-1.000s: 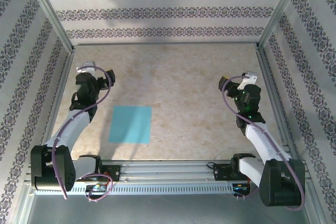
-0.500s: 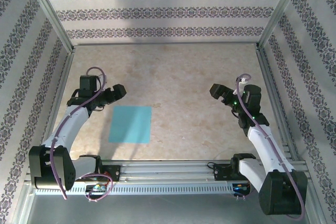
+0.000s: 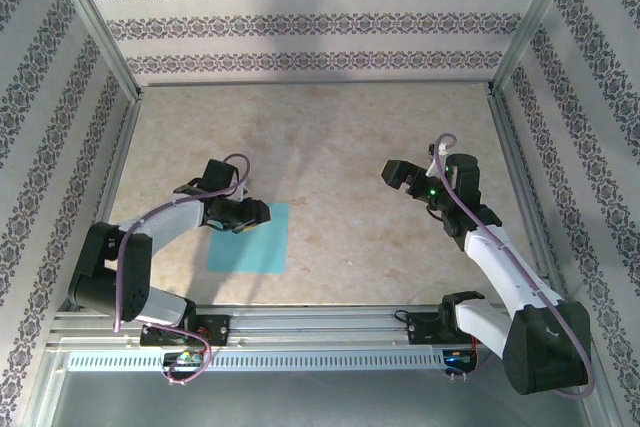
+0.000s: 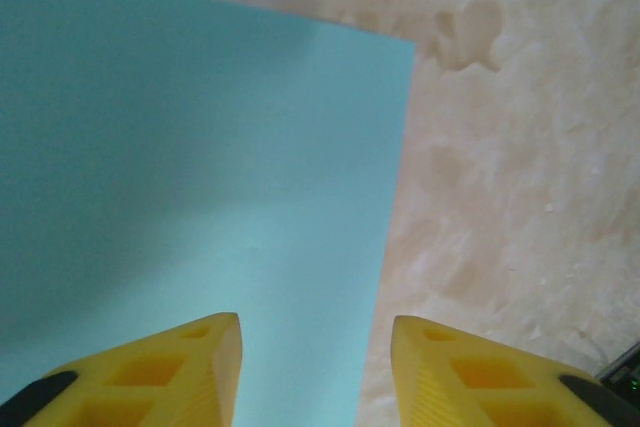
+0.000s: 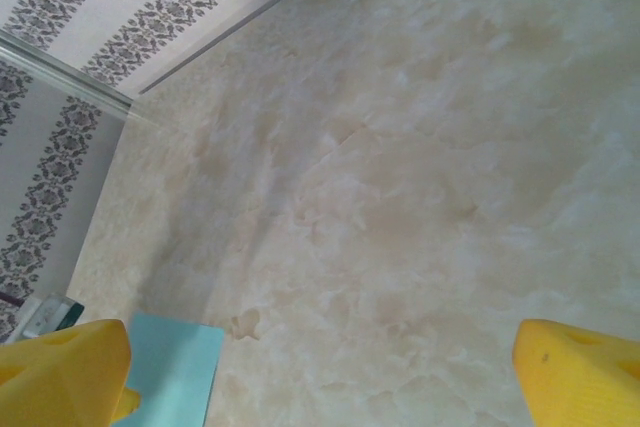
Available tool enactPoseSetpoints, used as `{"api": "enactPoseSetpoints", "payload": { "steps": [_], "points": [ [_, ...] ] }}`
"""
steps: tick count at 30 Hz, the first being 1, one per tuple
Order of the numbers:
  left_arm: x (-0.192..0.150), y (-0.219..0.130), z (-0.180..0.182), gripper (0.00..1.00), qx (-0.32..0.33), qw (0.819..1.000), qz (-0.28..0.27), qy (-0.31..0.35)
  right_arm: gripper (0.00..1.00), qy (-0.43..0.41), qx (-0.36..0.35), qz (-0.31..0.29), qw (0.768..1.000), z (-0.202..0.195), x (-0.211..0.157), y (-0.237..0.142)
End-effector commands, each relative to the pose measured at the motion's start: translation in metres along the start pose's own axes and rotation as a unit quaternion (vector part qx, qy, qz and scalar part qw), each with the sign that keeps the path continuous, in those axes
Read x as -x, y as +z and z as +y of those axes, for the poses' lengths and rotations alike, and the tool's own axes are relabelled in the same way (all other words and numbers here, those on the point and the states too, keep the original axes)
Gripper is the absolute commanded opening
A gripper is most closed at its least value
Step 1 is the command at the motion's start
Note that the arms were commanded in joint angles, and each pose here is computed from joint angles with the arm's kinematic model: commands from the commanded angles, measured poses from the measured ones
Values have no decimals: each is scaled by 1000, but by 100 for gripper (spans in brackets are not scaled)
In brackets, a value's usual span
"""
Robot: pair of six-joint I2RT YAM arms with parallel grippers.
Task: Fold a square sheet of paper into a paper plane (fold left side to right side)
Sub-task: Move the square sheet of paper to the center of the table.
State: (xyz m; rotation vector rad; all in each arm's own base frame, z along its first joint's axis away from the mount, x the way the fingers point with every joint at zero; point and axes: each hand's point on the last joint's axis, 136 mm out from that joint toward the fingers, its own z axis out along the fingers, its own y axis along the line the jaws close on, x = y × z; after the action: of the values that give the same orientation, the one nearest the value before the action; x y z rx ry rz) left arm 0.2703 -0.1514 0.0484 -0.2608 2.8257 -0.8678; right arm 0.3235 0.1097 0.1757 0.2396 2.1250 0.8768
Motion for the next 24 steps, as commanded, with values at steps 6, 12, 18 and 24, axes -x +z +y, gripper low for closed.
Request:
{"api": "enactPoseSetpoints", "payload": {
  "steps": [6, 12, 18, 24],
  "points": [
    [-8, 27, 13, 36, 28, 999, 29, 0, 98, -16, -8, -16, 1000, 4, 10, 0],
    [-9, 42, 12, 34, 30, 999, 34, -9, 98, -17, -11, -15, 1000, 3, 11, 2],
    [5, 60, -4, 33, 16, 999, 22, -27, 98, -20, -16, -15, 1000, 1, 11, 3],
    [26, 84, -35, 33, -3, 1000, 7, -24, 98, -19, -21, -14, 1000, -2, 9, 3]
  ]
}}
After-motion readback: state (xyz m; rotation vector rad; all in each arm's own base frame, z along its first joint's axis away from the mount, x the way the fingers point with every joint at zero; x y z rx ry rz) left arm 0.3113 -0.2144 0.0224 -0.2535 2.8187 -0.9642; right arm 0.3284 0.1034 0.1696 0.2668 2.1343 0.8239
